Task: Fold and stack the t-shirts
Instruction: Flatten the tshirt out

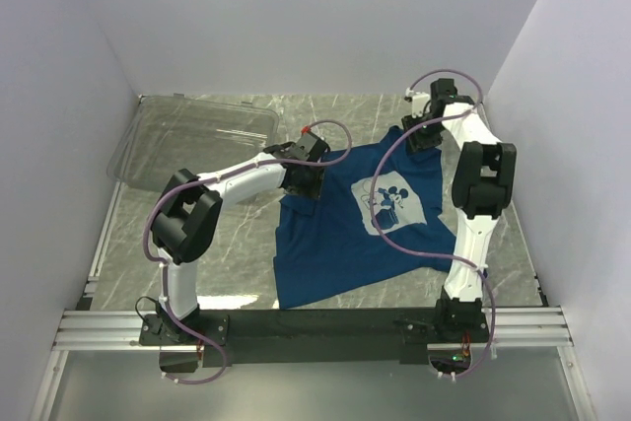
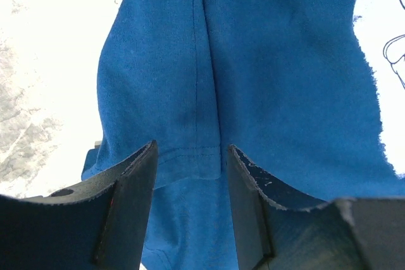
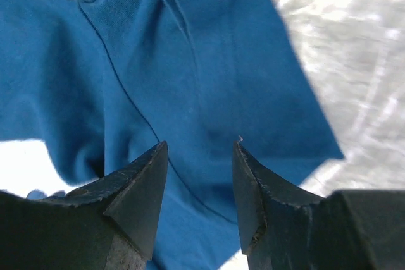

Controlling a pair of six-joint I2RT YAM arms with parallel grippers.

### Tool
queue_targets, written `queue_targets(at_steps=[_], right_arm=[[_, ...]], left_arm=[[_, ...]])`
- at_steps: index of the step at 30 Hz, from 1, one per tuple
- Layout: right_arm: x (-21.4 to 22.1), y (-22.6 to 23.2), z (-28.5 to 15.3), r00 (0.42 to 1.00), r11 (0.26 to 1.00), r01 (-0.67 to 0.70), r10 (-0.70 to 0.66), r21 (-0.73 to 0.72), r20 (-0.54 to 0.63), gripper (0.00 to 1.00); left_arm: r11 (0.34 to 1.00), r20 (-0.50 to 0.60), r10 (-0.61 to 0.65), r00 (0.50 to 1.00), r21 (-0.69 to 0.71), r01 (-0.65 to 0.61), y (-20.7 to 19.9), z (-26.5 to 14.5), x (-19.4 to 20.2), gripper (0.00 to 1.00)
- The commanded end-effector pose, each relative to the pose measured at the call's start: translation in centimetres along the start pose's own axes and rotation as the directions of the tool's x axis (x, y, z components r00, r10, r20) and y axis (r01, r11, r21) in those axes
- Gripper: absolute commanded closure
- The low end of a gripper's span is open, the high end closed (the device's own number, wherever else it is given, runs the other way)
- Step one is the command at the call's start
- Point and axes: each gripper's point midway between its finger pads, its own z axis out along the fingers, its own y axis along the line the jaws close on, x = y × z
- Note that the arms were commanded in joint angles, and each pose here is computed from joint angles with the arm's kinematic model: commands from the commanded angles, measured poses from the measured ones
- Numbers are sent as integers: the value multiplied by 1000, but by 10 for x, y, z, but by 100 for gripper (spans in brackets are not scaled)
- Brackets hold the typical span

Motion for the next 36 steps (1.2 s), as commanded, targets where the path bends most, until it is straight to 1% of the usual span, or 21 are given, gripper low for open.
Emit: queue_targets(at_steps=[1, 5, 9, 10, 15, 17, 23, 29, 32, 35, 36], right_arm=[[-6, -7, 5, 1000, 998, 13, -11, 67, -21, 48], [-1, -19, 12, 999, 992, 14, -8, 122, -52, 53], [3, -24, 17, 998, 988, 21, -11, 150, -67, 55], [3, -25, 17, 998, 988, 20, -10, 153, -68, 56], [5, -27, 22, 997, 987, 23, -11, 157, -78, 63], [4, -27, 22, 997, 988, 23, -11, 156, -78, 66], [3, -27, 22, 997, 988, 21, -10, 155, -74, 67], [6, -29, 27, 996, 988, 14, -1, 156, -87, 71], [8, -29, 30, 995, 988, 13, 2, 153, -97, 71], [8, -30, 31, 995, 988, 14, 1, 152, -99, 72], [9, -30, 31, 995, 988, 13, 3, 152, -102, 72]], left_arm=[[1000, 29, 9, 1000, 23, -9, -8, 1, -14, 47], [1000, 15, 10, 1000, 13, -10, -6, 6, -10, 47], [1000, 24, 11, 1000, 4, -11, -5, 6, -14, 47], [1000, 26, 11, 1000, 1, -11, -5, 6, -14, 47], [1000, 15, 23, 1000, -1, -23, -6, 10, -15, 48], [1000, 3, 27, 1000, 3, -27, -7, 13, -12, 50], [999, -16, 35, 999, 17, -34, -9, 13, -7, 51], [999, -57, 38, 998, 22, -37, -9, 23, 4, 55], [999, -72, 38, 997, 14, -37, -7, 27, 8, 59], [999, -70, 41, 997, 13, -40, -6, 26, 9, 75], [999, -67, 45, 997, 14, -44, -7, 26, 8, 81]])
